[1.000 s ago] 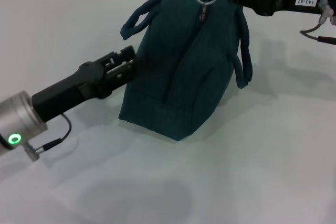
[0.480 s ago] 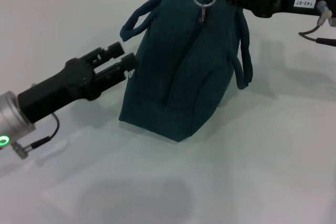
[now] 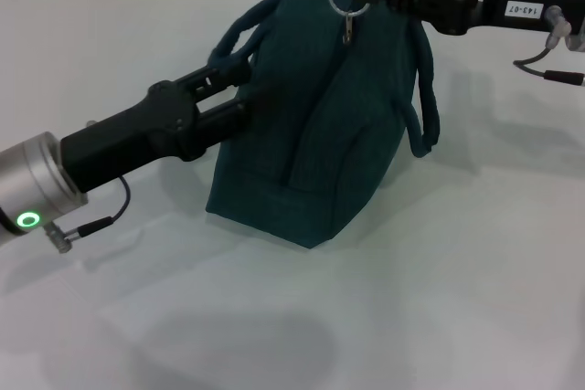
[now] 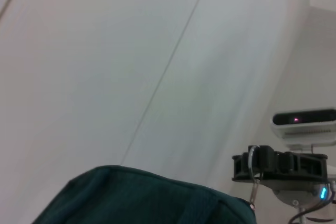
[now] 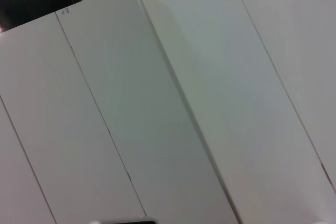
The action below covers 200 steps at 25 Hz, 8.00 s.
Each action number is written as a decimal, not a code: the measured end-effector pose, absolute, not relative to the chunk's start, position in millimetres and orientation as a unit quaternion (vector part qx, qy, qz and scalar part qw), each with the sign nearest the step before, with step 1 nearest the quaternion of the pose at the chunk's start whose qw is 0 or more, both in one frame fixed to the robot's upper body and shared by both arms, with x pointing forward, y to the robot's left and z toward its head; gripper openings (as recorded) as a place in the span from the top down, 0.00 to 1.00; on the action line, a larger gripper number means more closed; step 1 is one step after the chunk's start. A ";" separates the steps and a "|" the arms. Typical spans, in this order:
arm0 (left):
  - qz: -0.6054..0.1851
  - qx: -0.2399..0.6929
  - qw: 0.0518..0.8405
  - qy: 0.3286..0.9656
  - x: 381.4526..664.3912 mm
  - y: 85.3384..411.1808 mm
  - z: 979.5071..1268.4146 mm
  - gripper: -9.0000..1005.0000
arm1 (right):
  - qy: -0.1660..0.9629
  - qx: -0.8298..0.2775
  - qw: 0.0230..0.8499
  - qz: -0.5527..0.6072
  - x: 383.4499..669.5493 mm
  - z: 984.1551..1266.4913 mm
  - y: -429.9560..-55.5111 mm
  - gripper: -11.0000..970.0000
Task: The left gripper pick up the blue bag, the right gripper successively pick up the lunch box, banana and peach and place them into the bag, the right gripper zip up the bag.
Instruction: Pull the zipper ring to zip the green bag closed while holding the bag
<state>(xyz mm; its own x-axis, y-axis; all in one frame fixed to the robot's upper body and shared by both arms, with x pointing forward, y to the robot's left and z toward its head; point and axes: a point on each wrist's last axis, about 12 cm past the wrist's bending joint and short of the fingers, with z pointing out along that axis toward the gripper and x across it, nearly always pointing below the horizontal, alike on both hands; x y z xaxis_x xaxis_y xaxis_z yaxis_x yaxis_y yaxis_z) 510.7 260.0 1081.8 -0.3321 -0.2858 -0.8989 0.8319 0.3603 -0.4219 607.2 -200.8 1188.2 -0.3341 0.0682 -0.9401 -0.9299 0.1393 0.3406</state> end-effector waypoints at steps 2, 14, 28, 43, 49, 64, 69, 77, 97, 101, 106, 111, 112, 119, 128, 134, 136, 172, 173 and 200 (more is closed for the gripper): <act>-0.524 0.221 0.532 0.627 511.7 257.6 1082.0 0.34 | 0.603 -0.357 0.453 0.551 607.2 1188.1 -200.3 0.98; -0.528 0.215 0.529 0.628 513.5 252.1 1079.3 0.35 | 0.602 -0.358 0.453 0.552 607.2 1188.3 -198.3 0.98; -0.540 0.201 0.522 0.629 512.6 248.6 1076.0 0.78 | 0.601 -0.355 0.452 0.555 605.0 1185.7 -197.5 0.98; -0.545 0.202 0.526 0.621 502.4 246.9 1069.9 0.94 | 0.611 -0.331 0.442 0.567 604.0 1177.7 -198.1 0.98; -0.551 0.201 0.535 0.608 497.2 245.6 1068.6 0.94 | 0.617 -0.320 0.433 0.573 603.6 1176.6 -199.4 0.98; -0.558 0.196 0.526 0.611 491.5 242.6 1063.2 0.94 | 0.630 -0.287 0.427 0.582 605.8 1176.9 -207.1 0.98; -0.566 0.203 0.516 0.610 488.3 239.7 1062.1 0.94 | 0.637 -0.273 0.425 0.583 607.5 1176.4 -208.3 0.98; -0.577 0.219 0.512 0.597 479.9 235.1 1060.5 0.94 | 0.652 -0.245 0.407 0.591 609.3 1170.7 -205.5 0.98; -0.599 0.241 0.510 0.568 461.3 230.4 1058.3 0.94 | 0.693 -0.211 0.409 0.555 620.2 1155.9 -200.6 0.98; -0.602 0.241 0.508 0.566 457.1 231.5 1057.1 0.94 | 0.694 -0.215 0.415 0.547 622.5 1156.2 -196.8 0.98; -0.606 0.243 0.506 0.563 452.7 232.4 1056.5 0.94 | 0.696 -0.219 0.426 0.535 626.2 1157.1 -195.0 0.98; -0.606 0.236 0.516 0.557 445.4 238.7 1055.9 0.94 | 0.699 -0.220 0.439 0.520 628.6 1155.2 -197.0 0.98; -0.604 0.232 0.519 0.558 444.4 240.3 1055.5 0.94 | 0.699 -0.221 0.440 0.519 628.5 1155.0 -197.4 0.98; -0.579 0.174 0.544 0.582 442.5 253.1 1049.3 0.94 | 0.683 -0.239 0.454 0.520 625.1 1161.2 -197.0 0.98; -0.537 0.072 0.552 0.634 443.4 270.1 1033.6 0.94 | 0.662 -0.248 0.478 0.521 620.2 1171.3 -204.9 0.97; -0.520 0.060 0.562 0.640 445.5 274.2 1031.7 0.94 | 0.656 -0.256 0.485 0.519 619.3 1173.9 -205.0 0.97; -0.512 0.061 0.570 0.640 446.5 275.1 1031.5 0.91 | 0.655 -0.257 0.487 0.518 619.3 1174.0 -205.2 0.97; -0.546 0.155 0.303 0.766 607.4 279.7 1188.9 0.13 | 0.652 -0.261 0.506 0.502 620.2 1174.5 -215.5 0.96; -0.552 0.163 0.292 0.764 607.9 275.3 1195.0 0.14 | 0.651 -0.261 0.506 0.502 620.3 1174.6 -215.3 0.96; -0.453 0.243 0.221 0.829 610.8 230.1 1207.8 0.15 | 0.648 -0.256 0.505 0.509 616.3 1171.7 -218.5 0.95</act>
<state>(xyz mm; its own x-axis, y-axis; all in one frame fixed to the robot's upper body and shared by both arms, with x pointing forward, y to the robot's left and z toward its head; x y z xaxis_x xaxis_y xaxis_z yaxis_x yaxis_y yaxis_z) 610.8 230.1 1207.8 -0.7841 0.2035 -0.5863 0.6033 0.4714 -0.6433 616.3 -218.5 1171.7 -0.3592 0.1825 -0.9152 -0.8459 0.3506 0.4019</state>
